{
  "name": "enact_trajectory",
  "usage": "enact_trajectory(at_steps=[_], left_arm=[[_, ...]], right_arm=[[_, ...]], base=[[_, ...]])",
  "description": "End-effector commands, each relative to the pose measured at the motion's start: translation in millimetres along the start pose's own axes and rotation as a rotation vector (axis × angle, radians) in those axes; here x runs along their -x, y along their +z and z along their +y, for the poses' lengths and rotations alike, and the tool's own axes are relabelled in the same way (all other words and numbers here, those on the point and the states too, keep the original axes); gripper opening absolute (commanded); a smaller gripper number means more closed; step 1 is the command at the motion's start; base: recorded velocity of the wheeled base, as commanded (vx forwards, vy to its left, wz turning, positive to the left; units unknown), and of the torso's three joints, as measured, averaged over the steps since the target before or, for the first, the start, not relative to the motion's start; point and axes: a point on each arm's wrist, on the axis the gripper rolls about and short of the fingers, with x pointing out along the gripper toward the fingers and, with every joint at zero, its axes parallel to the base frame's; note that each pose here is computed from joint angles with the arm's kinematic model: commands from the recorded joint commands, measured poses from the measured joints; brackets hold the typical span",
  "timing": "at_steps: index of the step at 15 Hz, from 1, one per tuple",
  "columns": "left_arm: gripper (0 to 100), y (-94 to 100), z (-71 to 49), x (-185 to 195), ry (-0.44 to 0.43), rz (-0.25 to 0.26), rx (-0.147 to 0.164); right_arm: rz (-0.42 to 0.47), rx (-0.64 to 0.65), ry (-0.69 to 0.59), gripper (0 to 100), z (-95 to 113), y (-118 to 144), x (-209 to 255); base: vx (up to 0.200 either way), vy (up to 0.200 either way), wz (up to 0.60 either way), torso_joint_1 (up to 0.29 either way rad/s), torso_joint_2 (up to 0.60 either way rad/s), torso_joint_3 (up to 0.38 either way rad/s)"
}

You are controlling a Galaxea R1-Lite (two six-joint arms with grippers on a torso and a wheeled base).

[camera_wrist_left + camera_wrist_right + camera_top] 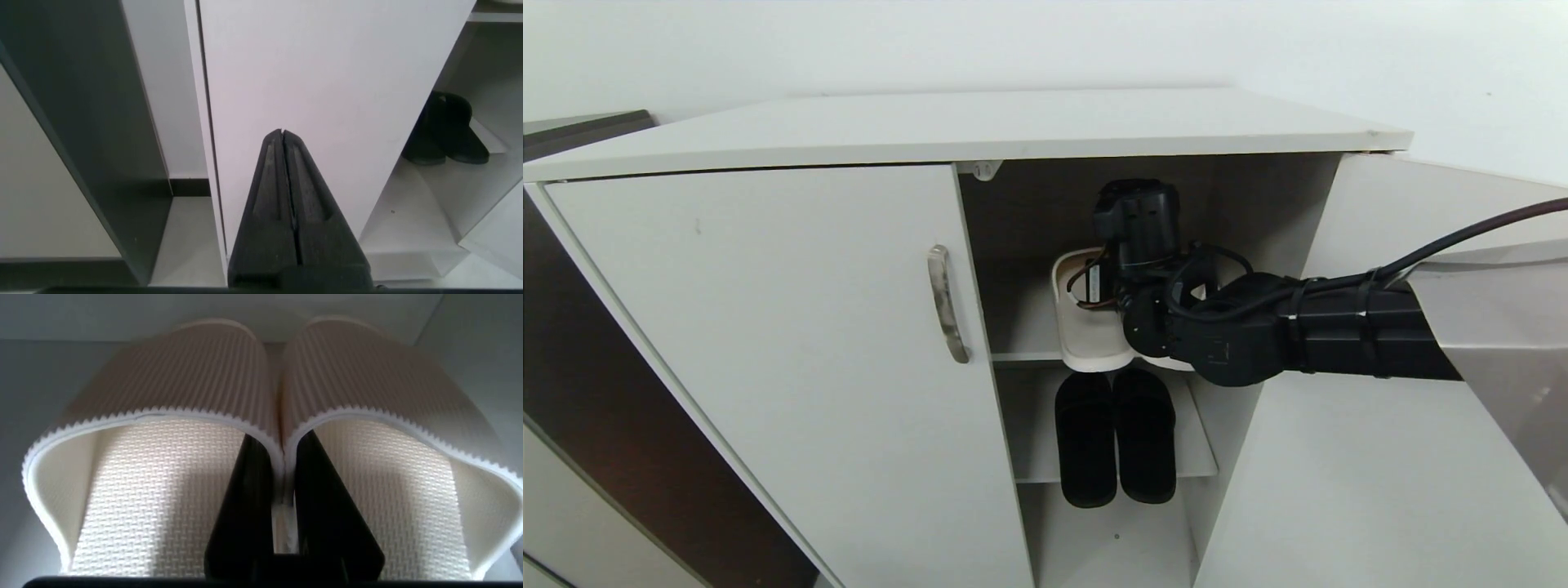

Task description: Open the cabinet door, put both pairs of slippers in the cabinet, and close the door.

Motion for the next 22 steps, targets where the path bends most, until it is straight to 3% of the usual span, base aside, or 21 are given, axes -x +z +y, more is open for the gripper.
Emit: enact_trajectory(at_steps=[1,9,10,16,22], left_arm=[[0,0.1,0.0,0,0.000,-0.001,0.001],[0,0.1,0.0,0,0.000,-0.001,0.001],[0,-0.1,0.0,0,0.001,0.001,0.001],[0,0.1,0.0,0,0.000,-0.001,0.001],[0,0.1,0.0,0,0.000,-0.001,0.001]], right_arm=[[0.007,0.006,-0.004,0,3,-7,-7],[0.012,0.011,-0.007,0,3,-10,-8],[0.012,0.011,-0.005,100,4,-10,-8],[0.017,0.018,0.000,100,1,-7,1],[0.048,0.059,0.087,100,-13,-2,76]], base=[[0.000,0.000,0.00,0.000,0.00,0.000],[0.000,0.000,0.00,0.000,0.00,0.000],[0.000,0.000,0.00,0.000,0.00,0.000],[0.000,0.000,0.00,0.000,0.00,0.000],[0.000,0.000,0.00,0.000,0.00,0.000]])
